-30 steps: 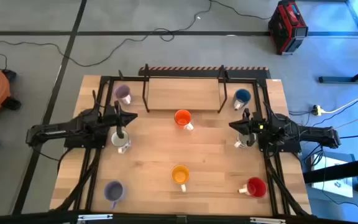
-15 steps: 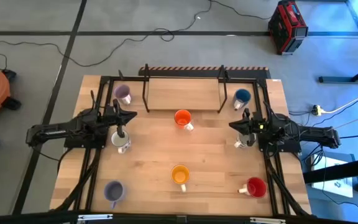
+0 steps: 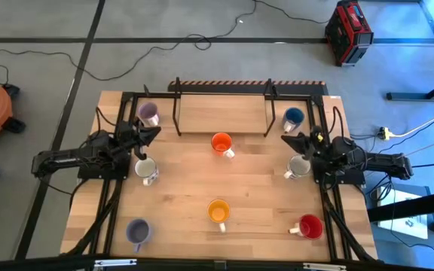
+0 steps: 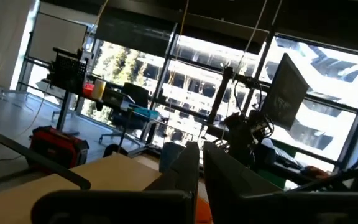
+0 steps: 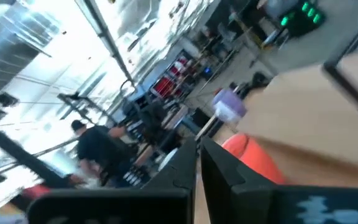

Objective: Place coffee mugs
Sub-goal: Put the orange mug on the shelf

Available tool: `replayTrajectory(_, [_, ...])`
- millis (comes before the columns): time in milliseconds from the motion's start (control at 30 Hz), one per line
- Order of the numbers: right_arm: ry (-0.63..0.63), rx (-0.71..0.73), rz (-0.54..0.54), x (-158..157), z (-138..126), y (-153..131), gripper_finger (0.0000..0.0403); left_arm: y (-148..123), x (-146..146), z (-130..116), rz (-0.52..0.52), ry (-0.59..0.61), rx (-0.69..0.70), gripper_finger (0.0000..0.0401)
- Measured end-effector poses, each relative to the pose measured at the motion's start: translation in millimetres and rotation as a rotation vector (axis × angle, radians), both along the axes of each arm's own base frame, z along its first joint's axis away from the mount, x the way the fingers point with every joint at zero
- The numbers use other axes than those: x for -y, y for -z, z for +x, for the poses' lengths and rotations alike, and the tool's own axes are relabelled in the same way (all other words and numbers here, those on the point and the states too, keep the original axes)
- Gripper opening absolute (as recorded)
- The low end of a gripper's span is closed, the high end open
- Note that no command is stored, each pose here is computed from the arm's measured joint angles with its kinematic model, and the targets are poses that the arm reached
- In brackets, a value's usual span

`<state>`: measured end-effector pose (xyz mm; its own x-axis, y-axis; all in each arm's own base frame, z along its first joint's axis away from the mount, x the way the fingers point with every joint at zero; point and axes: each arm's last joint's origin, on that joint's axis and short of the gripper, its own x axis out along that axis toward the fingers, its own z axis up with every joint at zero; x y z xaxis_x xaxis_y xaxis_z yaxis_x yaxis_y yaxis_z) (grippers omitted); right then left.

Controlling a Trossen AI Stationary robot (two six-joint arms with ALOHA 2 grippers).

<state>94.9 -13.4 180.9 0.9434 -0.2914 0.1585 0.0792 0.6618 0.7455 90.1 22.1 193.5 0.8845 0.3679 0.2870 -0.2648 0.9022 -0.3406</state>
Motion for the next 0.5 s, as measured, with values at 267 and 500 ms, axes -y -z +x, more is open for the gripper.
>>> replayTrajectory(267, [-0.033,-0.034,-0.13,-1.4,2.4,-38.5,0.0002,-0.3,-0.4,-0.3,-0.015,-0.011,0.009,0.0018])
replayTrajectory(500, [-0.08,-0.33,-0.213,0.3,39.0,-89.3,0.0001,-0.4,-1.1,-0.6,-0.023,-0.038,0.011,0.0018])
